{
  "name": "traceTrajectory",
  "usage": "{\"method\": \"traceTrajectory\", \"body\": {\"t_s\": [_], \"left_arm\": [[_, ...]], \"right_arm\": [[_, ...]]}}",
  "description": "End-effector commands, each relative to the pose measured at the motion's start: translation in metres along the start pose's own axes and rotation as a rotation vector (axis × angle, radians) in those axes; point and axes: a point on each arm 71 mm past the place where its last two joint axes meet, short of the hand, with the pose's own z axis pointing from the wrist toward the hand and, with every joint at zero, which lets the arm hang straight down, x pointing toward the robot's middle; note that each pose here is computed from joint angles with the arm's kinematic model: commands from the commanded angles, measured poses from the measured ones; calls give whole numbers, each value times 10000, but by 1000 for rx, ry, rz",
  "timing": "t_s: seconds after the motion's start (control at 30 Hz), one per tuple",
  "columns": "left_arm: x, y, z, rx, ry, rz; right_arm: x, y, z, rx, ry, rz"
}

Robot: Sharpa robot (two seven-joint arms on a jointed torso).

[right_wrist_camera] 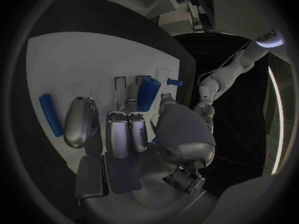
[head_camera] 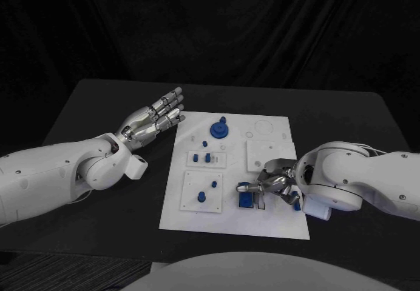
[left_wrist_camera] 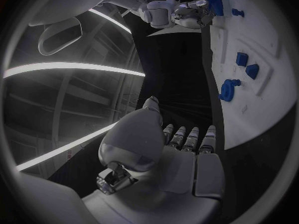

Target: Assemble the parts on the task board

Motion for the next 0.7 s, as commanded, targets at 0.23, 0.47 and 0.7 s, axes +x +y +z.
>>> {"method": "traceTrajectory", "body": {"t_s": [0.23,0.47,0.7], "left_arm": [[12,4,-11,6,14,-11],[8,8,-14,3,13,-11],[10,13,-11,2,14,-12]], "right_arm": [[-4,-88,-118,-6,-32,35],[-17,-80,-212,-37,-26,22],[9,-67,-254,-58,-8,8]]}}
